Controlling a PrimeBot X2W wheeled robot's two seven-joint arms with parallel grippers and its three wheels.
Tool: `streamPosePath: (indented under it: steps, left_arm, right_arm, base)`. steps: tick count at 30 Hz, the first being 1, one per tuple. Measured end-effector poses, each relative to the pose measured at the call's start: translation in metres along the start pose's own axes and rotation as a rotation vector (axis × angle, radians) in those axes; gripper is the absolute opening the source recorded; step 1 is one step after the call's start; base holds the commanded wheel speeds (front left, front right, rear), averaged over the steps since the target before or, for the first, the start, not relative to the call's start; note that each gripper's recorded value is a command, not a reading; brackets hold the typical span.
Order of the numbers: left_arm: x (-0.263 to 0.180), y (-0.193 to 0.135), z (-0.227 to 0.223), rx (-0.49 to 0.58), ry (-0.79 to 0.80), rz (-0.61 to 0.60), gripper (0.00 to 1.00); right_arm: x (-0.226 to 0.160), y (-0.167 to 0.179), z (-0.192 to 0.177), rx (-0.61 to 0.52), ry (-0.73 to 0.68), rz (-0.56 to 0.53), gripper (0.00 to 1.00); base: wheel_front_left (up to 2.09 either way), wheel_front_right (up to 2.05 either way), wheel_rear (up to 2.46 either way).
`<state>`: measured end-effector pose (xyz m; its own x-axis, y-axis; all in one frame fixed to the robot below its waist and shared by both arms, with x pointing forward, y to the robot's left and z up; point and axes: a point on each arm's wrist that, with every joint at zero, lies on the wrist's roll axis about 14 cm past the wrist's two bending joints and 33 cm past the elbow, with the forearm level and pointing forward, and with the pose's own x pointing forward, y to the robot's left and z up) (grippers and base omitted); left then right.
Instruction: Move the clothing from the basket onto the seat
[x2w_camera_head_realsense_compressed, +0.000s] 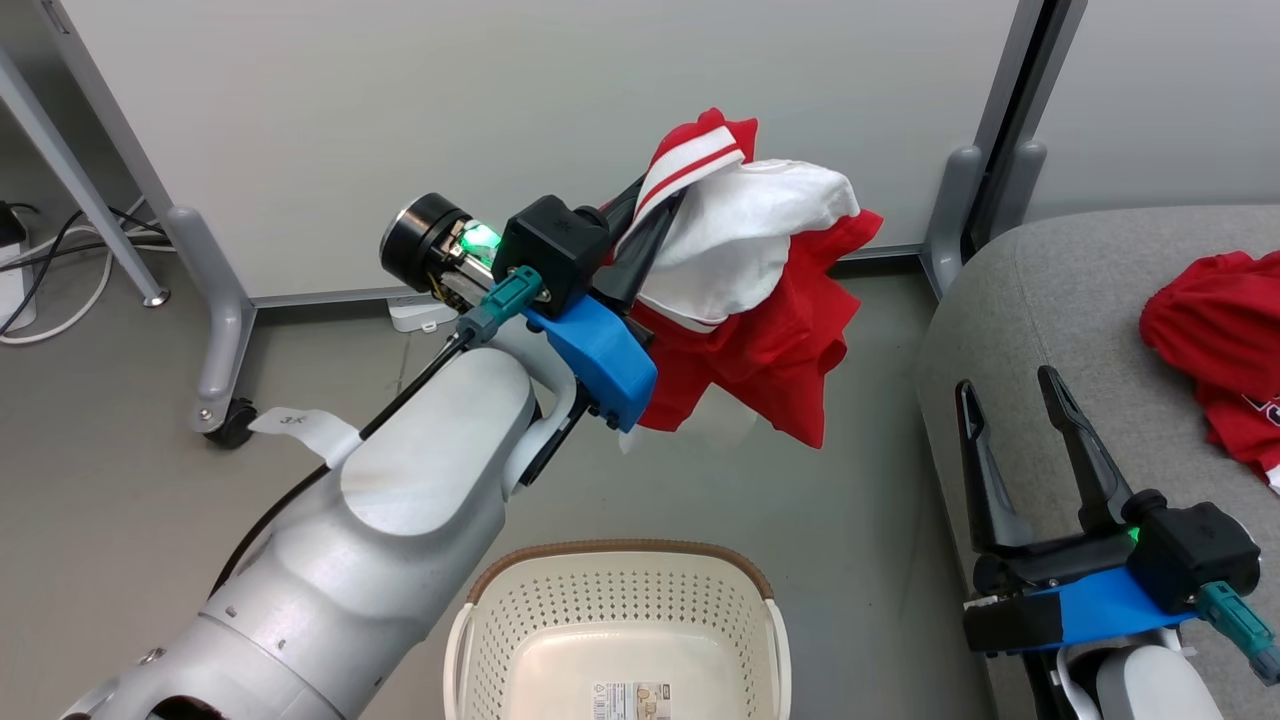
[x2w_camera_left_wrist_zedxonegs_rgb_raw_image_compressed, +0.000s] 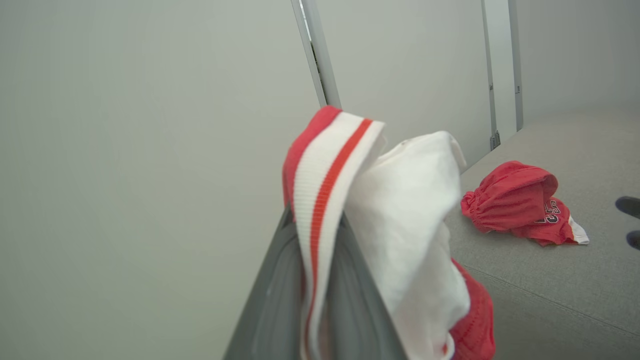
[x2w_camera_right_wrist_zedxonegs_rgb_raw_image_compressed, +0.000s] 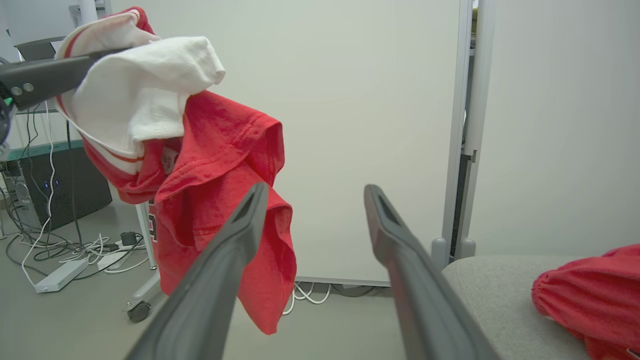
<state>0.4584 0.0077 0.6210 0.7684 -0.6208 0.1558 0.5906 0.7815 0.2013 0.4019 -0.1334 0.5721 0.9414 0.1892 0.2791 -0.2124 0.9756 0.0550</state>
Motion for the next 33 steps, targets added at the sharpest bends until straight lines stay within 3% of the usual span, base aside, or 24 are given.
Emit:
streamPosePath:
  steps: [8,21,33]
  left_arm:
    - [-0.001,0.0,0.004,0.004,-0.012,0.005,0.0]
    - [0.003,-0.002,-0.006,-0.019,-0.003,-0.005,0.0]
    - [0.007,-0.007,-0.012,-0.027,0.003,-0.025,0.0]
  right_arm:
    - [0.003,0.01,0.001,-0.001,-0.004,0.03,1.0]
    - [0.044,0.058,0.01,-0.056,-0.05,0.229,1.0]
    - [0.074,0.077,-0.039,-0.149,0.083,0.341,1.0]
  base:
    - [0.0,0.0,0.0]
    - [0.0,0.0,0.0]
    - [0.0,0.0,0.0]
